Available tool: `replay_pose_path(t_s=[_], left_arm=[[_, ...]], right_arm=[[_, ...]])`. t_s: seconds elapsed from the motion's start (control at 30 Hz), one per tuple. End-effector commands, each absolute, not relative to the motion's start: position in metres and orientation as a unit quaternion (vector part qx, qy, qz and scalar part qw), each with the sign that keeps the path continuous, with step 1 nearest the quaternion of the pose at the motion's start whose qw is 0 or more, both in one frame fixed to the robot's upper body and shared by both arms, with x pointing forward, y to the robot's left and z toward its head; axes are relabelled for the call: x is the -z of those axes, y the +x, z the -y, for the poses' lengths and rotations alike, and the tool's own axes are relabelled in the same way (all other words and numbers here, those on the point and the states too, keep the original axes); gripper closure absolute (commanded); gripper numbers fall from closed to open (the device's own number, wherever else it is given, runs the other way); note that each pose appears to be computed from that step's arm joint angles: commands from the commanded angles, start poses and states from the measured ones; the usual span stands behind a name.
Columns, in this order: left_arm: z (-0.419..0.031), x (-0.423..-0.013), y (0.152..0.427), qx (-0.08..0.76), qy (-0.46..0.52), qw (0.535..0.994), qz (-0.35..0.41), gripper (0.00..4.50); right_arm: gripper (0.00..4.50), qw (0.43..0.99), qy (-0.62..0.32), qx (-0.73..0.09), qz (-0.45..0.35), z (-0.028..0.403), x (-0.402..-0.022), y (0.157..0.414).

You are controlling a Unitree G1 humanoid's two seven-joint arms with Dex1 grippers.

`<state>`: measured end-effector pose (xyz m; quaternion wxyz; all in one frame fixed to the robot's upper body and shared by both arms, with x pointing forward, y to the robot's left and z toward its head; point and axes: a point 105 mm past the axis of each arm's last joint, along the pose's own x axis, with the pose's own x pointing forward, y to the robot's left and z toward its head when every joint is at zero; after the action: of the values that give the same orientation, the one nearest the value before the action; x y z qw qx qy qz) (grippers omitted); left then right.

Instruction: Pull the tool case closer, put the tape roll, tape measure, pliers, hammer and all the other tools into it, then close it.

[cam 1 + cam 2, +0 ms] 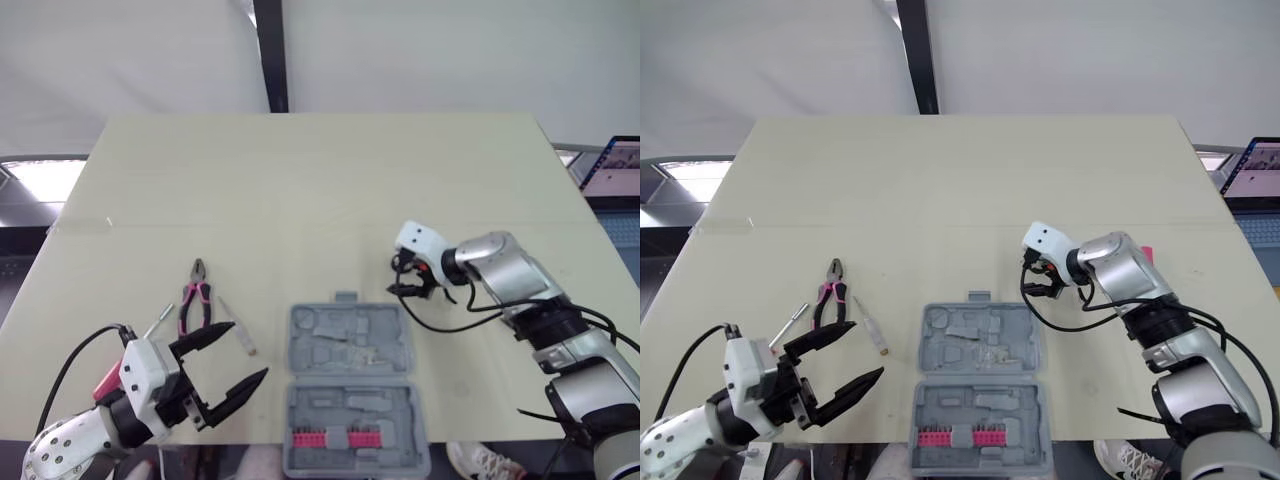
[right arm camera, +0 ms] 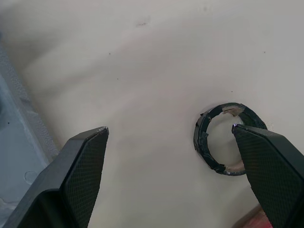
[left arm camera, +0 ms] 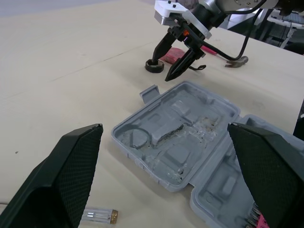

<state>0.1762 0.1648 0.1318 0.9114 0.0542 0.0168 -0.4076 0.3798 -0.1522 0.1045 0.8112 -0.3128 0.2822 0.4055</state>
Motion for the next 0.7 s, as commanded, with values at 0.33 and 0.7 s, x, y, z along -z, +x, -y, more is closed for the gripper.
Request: replay_pose_path(t_s=[0.33, 0.7], left_arm=[[-0.1554, -0.1429, 0.1726, 0.421, 0.060, 0.905, -0.002, 0.00], [-0.1540, -0.1427, 0.1727, 0.422, 0.060, 0.905, -0.004, 0.00]], right_arm=[[0.62, 0.812, -0.320, -0.403, -0.275, 0.1498, -0.1039, 0.3857], [4.44, 0.815, -0.325, -0.396, -0.270, 0.1515, -0.1064, 0.3884]])
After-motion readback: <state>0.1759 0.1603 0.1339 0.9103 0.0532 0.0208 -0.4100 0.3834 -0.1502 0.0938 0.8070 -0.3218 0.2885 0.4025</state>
